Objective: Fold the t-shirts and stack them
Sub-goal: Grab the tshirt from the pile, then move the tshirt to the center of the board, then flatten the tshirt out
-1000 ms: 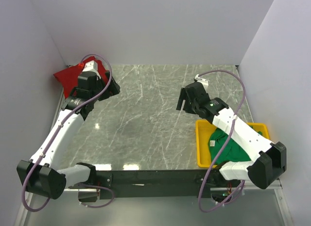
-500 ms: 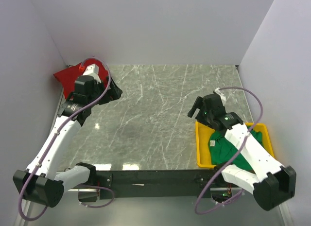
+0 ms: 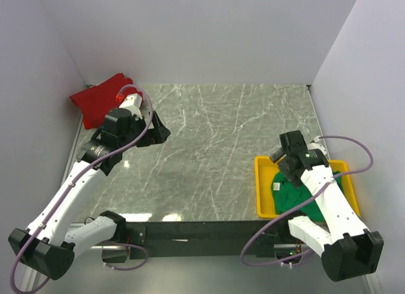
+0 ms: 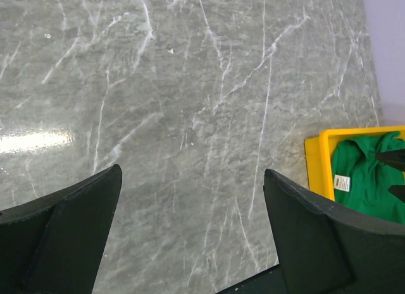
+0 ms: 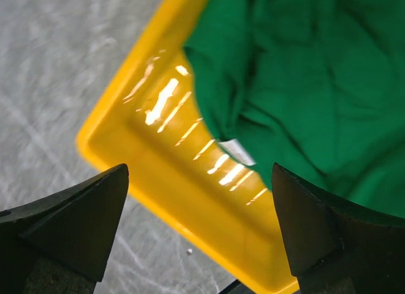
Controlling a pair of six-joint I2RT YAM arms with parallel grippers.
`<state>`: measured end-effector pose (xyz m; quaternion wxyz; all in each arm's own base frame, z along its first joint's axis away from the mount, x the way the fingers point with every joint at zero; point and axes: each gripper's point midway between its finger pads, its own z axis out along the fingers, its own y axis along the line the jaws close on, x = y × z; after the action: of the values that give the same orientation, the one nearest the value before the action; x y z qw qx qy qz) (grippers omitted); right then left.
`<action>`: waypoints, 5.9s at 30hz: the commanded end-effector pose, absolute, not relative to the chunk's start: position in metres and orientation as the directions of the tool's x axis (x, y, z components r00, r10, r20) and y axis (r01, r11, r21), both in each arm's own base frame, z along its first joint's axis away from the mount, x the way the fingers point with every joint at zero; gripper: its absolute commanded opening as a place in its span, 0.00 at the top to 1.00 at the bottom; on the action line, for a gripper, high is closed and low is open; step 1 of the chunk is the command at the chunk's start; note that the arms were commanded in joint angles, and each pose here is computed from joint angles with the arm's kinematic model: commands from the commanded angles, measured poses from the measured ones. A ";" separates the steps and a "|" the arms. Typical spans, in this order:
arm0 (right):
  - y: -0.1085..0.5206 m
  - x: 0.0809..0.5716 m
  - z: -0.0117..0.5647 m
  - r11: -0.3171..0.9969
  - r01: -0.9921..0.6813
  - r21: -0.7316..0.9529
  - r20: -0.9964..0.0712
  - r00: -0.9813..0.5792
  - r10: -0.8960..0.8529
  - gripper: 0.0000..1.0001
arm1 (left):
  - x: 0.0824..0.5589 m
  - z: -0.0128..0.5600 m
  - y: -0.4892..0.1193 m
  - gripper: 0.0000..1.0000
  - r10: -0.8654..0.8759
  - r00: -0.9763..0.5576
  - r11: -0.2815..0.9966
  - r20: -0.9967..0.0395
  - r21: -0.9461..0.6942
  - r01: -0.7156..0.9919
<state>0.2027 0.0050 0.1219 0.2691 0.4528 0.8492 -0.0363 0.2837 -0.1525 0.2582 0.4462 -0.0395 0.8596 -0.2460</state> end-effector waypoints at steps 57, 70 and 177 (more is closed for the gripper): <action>0.027 0.268 0.443 0.668 0.113 0.736 -0.667 -0.050 0.743 1.00 | 0.301 0.268 -0.159 0.01 -0.364 -0.561 0.856 -0.744 -0.504 0.114; 0.179 0.324 0.609 0.613 -0.499 0.613 -0.743 -0.100 0.662 1.00 | 0.320 0.287 -0.141 0.01 -0.407 -0.485 0.871 -0.774 -0.488 0.049; 0.105 0.411 0.025 0.972 0.184 0.149 -0.113 -0.973 0.201 0.28 | 0.543 0.025 -0.232 0.66 -0.384 -0.811 0.875 -0.442 -0.455 -0.167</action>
<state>0.4166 0.1004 0.0219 0.0680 0.1008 0.9909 0.0575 0.5418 -0.2244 0.0325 0.2785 -0.1501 0.9304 -0.1848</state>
